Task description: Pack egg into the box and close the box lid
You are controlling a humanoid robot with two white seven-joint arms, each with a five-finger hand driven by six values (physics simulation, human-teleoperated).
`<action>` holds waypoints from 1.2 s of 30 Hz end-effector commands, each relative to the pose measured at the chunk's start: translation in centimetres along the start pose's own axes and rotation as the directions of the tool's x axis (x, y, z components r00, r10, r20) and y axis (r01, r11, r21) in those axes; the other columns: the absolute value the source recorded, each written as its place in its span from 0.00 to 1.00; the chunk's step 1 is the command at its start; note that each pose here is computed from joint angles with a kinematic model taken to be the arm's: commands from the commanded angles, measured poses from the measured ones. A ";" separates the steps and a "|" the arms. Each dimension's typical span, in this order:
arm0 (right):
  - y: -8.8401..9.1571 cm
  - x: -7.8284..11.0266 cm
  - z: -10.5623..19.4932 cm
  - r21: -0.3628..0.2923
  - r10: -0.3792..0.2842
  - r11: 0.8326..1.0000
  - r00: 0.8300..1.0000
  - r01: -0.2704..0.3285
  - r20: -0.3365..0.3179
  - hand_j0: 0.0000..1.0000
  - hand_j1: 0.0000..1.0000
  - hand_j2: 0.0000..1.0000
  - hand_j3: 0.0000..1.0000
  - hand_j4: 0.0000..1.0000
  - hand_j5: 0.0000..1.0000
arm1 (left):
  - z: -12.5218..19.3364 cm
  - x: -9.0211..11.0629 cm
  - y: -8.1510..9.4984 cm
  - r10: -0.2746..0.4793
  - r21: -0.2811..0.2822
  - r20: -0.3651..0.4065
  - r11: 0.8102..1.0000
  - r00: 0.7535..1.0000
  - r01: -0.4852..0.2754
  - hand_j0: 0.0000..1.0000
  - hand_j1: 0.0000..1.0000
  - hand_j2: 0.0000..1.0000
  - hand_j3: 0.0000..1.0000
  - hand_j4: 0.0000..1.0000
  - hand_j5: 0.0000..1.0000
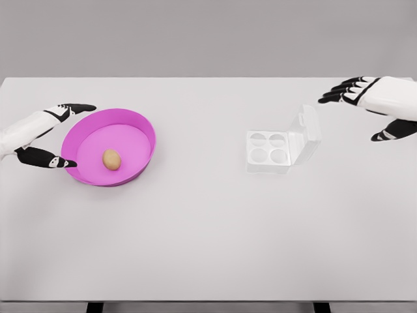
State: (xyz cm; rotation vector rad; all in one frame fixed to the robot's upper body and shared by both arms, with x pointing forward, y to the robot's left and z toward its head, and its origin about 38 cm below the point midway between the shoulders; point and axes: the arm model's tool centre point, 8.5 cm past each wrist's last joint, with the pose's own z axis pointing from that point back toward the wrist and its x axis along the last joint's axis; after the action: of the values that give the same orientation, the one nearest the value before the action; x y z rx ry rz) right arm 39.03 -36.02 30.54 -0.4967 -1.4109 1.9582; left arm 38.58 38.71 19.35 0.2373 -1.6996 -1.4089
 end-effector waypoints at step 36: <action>5.9 -0.3 2.6 -0.082 -0.150 0.986 0.987 0.144 -0.063 1.00 1.00 1.00 1.00 1.00 1.00 | -5.3 1.9 -3.6 -0.022 -0.151 0.089 0.988 0.996 0.035 0.82 0.82 0.82 0.82 0.82 0.82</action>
State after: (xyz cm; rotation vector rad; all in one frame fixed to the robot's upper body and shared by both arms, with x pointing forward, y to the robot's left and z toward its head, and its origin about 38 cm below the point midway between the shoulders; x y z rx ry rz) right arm 35.54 -39.64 25.91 -0.4724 -1.3994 1.7920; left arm 39.92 32.67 16.98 0.1260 -1.6513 -1.5916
